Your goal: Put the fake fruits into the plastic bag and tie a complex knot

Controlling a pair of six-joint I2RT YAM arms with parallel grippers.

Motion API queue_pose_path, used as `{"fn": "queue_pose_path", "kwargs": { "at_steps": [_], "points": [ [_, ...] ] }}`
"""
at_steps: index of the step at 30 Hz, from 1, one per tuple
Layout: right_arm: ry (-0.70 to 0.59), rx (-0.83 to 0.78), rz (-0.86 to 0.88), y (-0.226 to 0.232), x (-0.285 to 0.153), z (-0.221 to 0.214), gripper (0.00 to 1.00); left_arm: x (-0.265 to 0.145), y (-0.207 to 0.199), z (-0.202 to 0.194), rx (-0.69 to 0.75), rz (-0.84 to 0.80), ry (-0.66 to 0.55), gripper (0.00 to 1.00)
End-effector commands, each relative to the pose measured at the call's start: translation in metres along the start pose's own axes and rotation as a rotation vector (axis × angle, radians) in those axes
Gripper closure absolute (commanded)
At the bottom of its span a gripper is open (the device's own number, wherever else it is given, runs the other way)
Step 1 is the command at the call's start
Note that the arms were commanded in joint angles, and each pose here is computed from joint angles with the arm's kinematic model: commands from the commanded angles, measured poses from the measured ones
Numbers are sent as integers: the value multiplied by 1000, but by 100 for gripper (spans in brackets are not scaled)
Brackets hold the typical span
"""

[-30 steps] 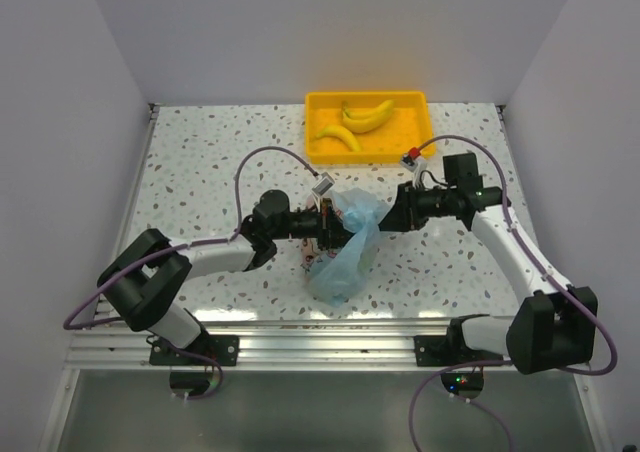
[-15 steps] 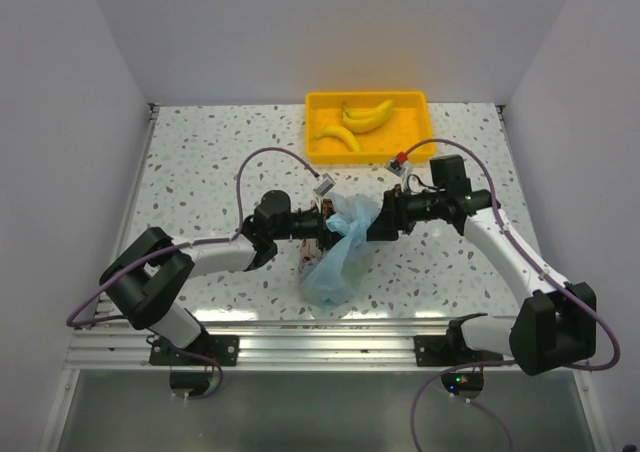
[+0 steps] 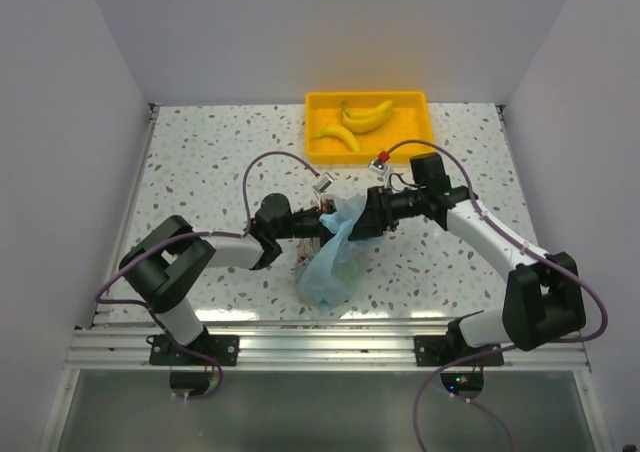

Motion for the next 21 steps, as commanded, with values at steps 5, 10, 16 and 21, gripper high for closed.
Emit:
{"fn": "queue_pose_path", "kwargs": {
  "at_steps": [5, 10, 16, 21],
  "points": [
    [-107, -32, 70, 24, 12, 30, 20, 8, -30, 22, 60, -97, -99, 100],
    [-88, -44, 69, 32, 6, 17, 19, 4, -31, 47, 83, -95, -147, 100],
    [-26, -41, 53, 22, 9, -10, 18, 2, -51, 68, 113, -134, -186, 100],
    [-20, -75, 38, 24, 4, -12, 17, -3, -48, 77, 113, -118, -212, 100]
  ]
}}
Point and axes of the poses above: each gripper's point midway between its finger pads, its own x axis out along the fingers, its own y axis along the line the jaws close on, z = x × y, the point moved 2 cm from there along -x, back along the fingers, and after that the axes turned 12 degrees about -x, right-handed, at the moved point
